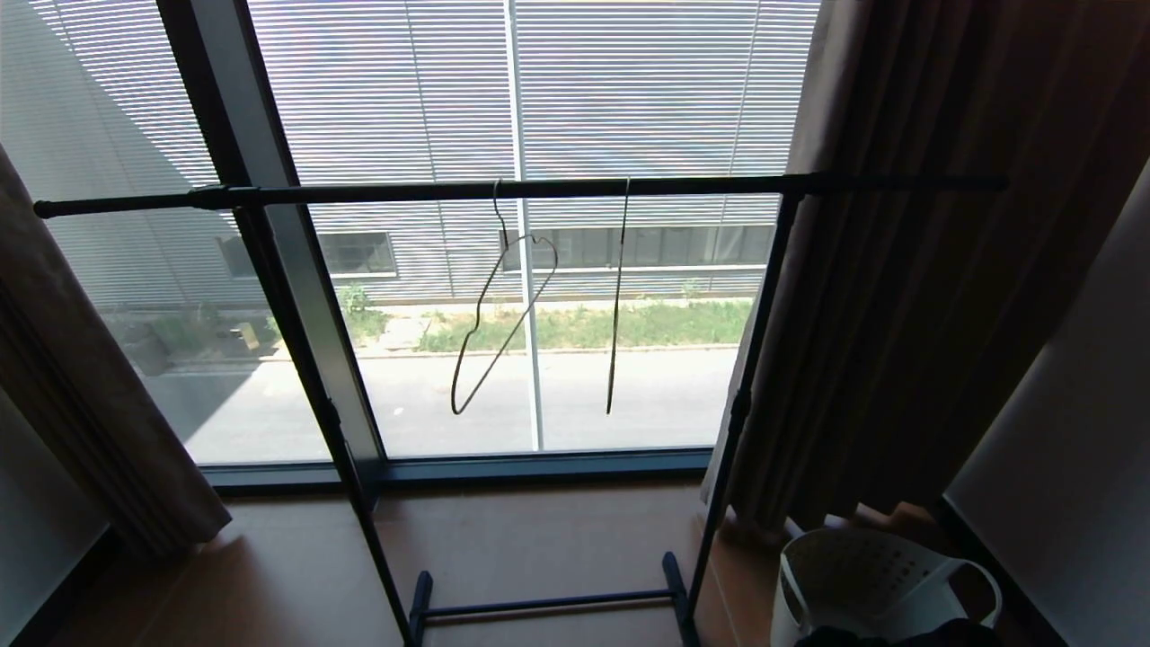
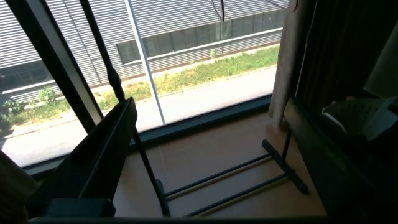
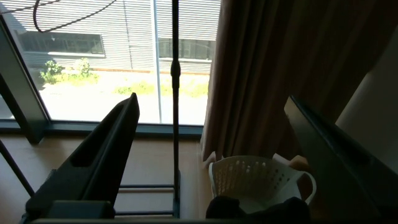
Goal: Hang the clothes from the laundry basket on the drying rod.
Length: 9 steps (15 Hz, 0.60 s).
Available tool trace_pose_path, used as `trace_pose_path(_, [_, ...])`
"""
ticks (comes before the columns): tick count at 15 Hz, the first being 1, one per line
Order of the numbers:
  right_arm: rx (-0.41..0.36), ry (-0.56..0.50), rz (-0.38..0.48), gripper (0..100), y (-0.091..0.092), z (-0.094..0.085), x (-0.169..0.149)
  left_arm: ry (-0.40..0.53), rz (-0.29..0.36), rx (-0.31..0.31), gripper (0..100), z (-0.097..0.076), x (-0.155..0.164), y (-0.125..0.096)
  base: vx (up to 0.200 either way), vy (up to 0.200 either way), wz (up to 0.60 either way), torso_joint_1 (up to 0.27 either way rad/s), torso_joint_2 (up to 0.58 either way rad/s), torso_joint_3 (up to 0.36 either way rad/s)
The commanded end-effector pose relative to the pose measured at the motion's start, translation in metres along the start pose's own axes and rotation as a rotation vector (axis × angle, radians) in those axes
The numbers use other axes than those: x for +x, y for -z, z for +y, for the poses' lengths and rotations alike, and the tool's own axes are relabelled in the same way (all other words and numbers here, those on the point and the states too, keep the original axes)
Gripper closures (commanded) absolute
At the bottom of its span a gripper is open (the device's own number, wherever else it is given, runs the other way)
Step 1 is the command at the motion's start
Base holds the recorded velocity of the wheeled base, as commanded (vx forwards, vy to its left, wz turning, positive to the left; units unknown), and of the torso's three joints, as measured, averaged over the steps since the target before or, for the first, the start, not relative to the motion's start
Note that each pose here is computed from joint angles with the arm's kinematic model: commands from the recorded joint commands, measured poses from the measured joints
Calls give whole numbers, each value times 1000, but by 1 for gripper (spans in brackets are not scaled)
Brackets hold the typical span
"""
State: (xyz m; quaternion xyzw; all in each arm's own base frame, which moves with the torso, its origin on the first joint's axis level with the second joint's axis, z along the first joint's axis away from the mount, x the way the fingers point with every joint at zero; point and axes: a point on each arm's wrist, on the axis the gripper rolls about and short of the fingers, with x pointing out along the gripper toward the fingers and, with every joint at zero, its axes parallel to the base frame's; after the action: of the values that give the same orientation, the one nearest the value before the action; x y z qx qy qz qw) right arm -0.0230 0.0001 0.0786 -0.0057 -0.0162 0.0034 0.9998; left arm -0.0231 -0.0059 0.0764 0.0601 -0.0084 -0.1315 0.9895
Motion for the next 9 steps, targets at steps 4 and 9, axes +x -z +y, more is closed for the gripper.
trace_pose_path(4, [-6,-4,2,0,0,0,0,-3,1,-3,0,0,0,0,0,0,0,-190,500,303])
trace_pose_path(9, [-6,-4,2,0,0,0,0,-29,8,-54,0,1,0,1,0,0,0,-194,542,343])
